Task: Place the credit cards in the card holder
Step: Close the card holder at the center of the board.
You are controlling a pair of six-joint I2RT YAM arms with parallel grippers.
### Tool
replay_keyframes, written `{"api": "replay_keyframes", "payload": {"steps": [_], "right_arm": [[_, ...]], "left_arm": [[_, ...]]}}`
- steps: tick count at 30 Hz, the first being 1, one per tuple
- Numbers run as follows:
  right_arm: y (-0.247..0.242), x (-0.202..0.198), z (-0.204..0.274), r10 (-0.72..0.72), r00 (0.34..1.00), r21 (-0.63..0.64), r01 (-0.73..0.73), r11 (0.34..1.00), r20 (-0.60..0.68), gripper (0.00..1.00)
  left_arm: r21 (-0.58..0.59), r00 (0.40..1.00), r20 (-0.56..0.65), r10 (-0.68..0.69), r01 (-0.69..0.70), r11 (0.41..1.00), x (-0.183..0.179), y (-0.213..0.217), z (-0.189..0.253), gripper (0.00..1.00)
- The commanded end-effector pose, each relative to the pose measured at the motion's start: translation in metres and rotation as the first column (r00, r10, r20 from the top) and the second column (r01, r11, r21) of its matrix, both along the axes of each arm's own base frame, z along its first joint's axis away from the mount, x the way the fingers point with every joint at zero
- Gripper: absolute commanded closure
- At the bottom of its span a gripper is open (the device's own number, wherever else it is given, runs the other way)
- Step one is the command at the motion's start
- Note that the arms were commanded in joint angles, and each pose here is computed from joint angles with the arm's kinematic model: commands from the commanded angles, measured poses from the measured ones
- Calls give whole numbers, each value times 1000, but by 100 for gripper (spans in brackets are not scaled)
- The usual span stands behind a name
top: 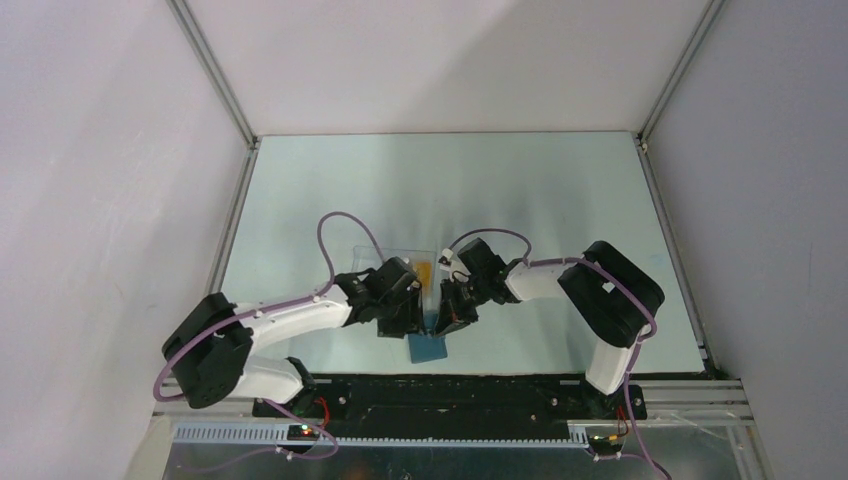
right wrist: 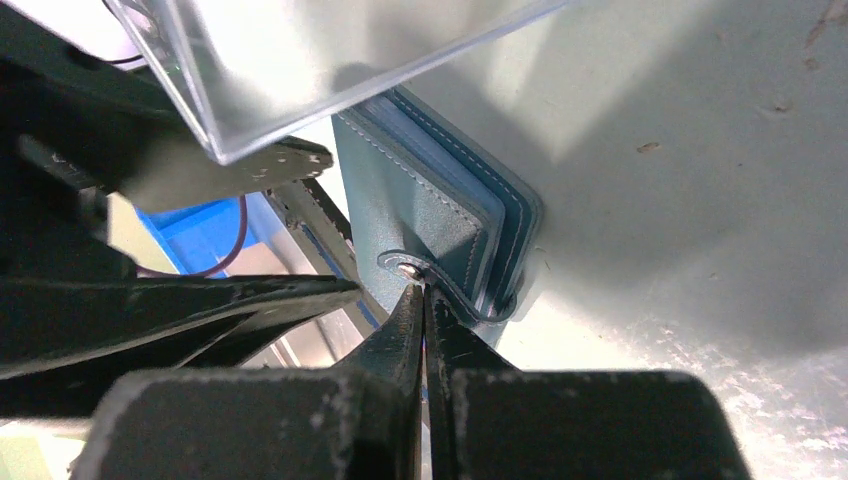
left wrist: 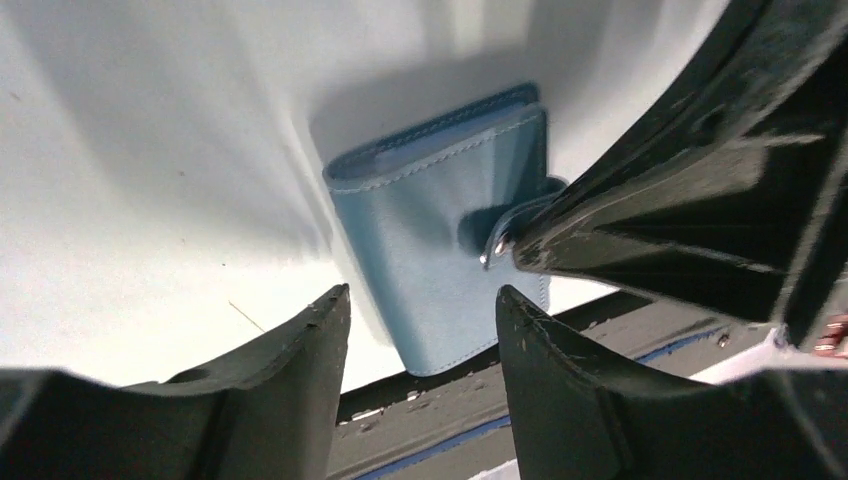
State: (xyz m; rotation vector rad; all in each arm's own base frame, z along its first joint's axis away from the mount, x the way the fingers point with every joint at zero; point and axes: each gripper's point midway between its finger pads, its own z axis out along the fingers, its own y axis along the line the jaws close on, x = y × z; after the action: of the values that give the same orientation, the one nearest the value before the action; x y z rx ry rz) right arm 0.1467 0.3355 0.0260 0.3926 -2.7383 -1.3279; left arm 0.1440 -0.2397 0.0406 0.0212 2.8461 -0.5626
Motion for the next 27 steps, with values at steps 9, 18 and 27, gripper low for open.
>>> {"api": "replay_keyframes", "payload": {"steps": [9, 18, 27], "right_arm": [[-31, -9, -57, -30, 1000, -238, 30, 971, 3, 100], [-31, -12, -58, -23, 1000, -234, 19, 972, -11, 100], [-32, -15, -60, -13, 1000, -238, 8, 971, -19, 100]], "left_arm": [[-218, 998, -44, 43, -51, 975, -5, -20, -1, 39], [-209, 996, -24, 91, -94, 973, 3, -15, -6, 37], [-144, 992, -34, 124, -128, 981, 9, -10, -22, 42]]}}
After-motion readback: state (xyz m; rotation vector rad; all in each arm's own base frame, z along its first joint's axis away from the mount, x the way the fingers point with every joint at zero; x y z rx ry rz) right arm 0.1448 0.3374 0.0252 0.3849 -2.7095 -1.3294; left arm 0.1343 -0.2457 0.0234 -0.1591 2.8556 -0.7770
